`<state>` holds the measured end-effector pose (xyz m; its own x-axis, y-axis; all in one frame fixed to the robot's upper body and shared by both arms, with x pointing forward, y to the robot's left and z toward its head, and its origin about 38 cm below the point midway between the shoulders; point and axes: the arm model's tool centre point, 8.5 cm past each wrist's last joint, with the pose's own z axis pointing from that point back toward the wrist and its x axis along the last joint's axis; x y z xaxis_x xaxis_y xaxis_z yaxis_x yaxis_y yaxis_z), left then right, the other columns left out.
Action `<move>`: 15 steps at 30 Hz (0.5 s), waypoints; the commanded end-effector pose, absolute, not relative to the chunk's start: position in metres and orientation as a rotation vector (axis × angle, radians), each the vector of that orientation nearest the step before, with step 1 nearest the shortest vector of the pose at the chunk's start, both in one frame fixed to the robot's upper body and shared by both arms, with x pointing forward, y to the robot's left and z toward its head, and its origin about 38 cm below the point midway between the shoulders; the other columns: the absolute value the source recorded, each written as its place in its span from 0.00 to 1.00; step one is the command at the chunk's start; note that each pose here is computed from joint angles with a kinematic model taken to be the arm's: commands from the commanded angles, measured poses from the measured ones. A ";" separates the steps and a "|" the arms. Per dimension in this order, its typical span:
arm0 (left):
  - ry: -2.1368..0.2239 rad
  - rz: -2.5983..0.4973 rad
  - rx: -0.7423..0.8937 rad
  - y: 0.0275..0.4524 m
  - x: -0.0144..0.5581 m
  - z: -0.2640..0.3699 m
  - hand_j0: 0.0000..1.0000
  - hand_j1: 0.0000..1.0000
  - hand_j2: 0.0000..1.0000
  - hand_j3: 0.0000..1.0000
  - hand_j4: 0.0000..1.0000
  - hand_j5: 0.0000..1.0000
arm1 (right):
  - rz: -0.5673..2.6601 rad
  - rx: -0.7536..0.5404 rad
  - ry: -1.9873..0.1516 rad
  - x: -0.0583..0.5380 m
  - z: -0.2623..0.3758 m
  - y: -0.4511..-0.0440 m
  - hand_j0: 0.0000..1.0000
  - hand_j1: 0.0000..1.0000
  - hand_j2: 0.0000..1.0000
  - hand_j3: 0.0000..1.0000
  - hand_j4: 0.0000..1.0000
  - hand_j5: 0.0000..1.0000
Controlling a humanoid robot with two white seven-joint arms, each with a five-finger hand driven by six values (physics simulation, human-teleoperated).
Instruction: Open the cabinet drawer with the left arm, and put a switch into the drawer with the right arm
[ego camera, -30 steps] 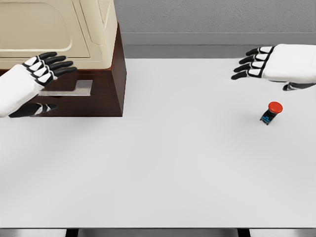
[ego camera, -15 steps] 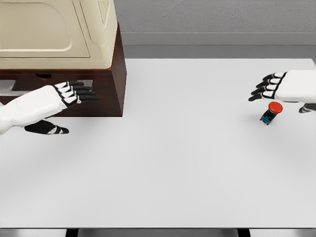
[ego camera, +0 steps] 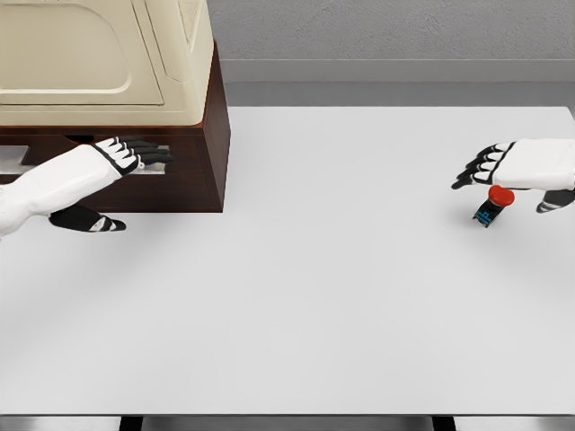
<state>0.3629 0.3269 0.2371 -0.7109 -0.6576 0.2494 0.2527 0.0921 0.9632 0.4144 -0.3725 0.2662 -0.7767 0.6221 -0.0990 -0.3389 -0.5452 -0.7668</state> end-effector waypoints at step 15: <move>-1.643 -1.698 0.375 0.328 0.360 0.223 1.00 1.00 1.00 1.00 1.00 1.00 | 2.222 -0.485 -0.937 0.442 0.228 -0.392 1.00 1.00 1.00 1.00 1.00 1.00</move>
<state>0.3598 0.3286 0.2219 -0.6849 -0.6705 0.2853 0.3012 0.0960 0.9487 0.4394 -0.3889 0.2321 -0.7168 0.6931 -0.0757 -0.4256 -0.5209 -0.7399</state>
